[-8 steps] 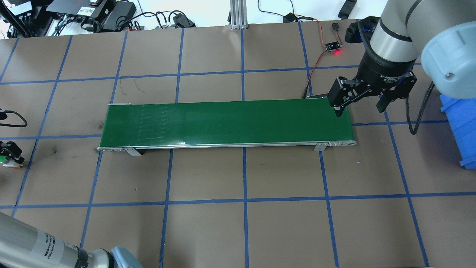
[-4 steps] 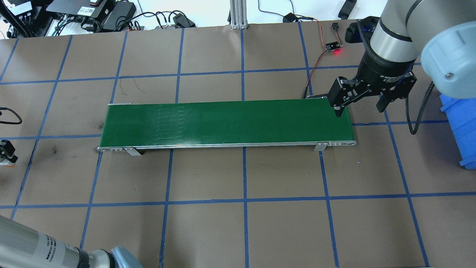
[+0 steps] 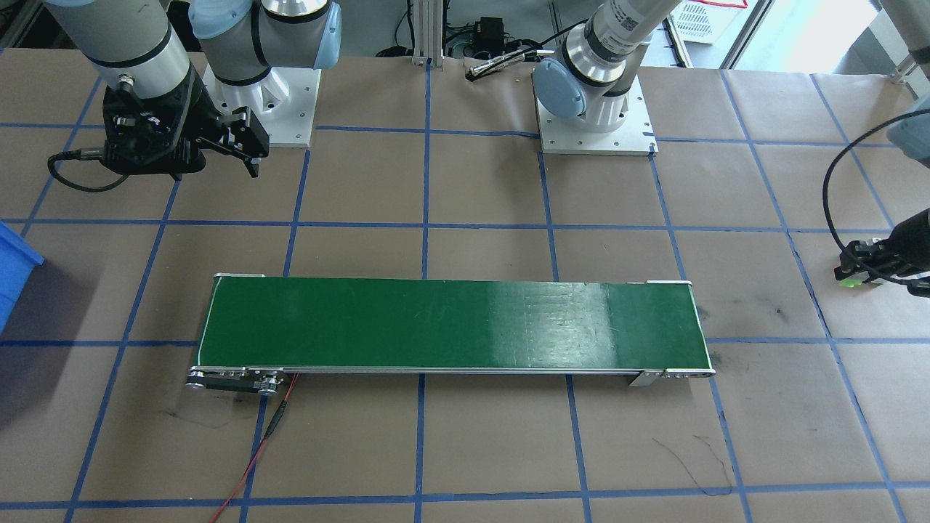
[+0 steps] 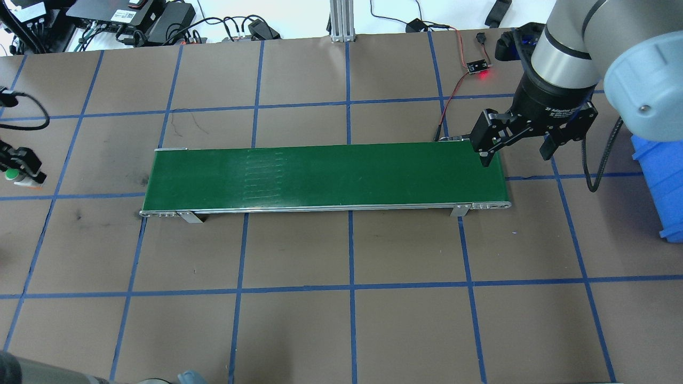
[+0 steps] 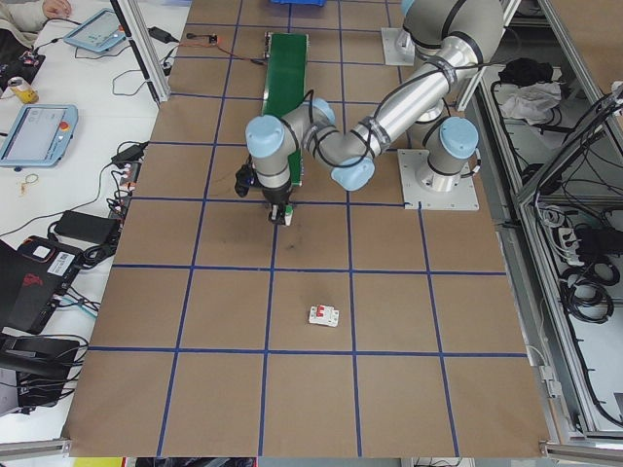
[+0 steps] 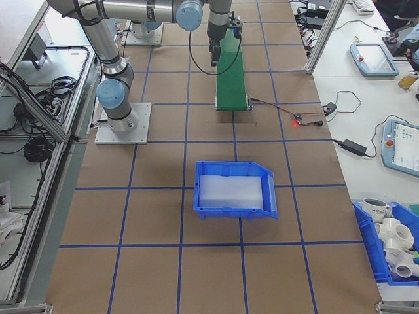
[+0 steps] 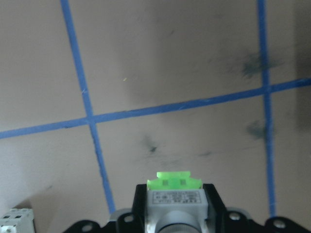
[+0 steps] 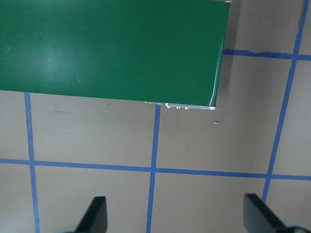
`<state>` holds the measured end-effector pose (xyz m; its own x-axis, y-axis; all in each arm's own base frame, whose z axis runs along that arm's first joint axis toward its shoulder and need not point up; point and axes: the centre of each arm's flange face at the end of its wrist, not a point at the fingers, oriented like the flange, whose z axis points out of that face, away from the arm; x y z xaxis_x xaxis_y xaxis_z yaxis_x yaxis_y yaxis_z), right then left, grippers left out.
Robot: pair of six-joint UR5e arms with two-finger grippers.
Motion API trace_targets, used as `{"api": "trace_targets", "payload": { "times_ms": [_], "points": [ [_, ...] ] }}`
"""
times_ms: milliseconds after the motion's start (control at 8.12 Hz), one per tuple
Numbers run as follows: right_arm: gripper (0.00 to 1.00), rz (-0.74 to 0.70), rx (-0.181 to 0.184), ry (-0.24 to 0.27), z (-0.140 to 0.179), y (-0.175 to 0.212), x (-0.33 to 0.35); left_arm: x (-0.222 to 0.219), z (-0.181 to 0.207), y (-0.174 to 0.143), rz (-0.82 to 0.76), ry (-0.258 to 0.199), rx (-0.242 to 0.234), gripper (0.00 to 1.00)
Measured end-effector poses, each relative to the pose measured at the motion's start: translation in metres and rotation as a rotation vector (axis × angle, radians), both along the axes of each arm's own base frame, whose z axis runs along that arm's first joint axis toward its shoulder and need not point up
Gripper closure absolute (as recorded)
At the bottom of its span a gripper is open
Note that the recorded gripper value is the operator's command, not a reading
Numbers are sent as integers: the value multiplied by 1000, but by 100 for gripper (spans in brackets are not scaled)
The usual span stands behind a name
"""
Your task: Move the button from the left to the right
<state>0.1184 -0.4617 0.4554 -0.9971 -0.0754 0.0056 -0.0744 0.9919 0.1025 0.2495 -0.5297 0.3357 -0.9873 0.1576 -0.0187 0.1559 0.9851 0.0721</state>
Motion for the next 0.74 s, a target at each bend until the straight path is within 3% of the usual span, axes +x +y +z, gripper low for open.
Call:
{"api": "trace_targets", "payload": {
  "times_ms": [246, 370, 739],
  "points": [
    [0, 17, -4, -2, 0, -1, 0, -110, 37, -24, 8, 16, -72, 100],
    [0, 22, -6, -3, 0, -1, 0, -156, 39, -34, 26, 31, -85, 100],
    [0, 27, -6, -7, 0, -1, 0, -231, 7, -56, 106, 49, -56, 100]
  ]
}}
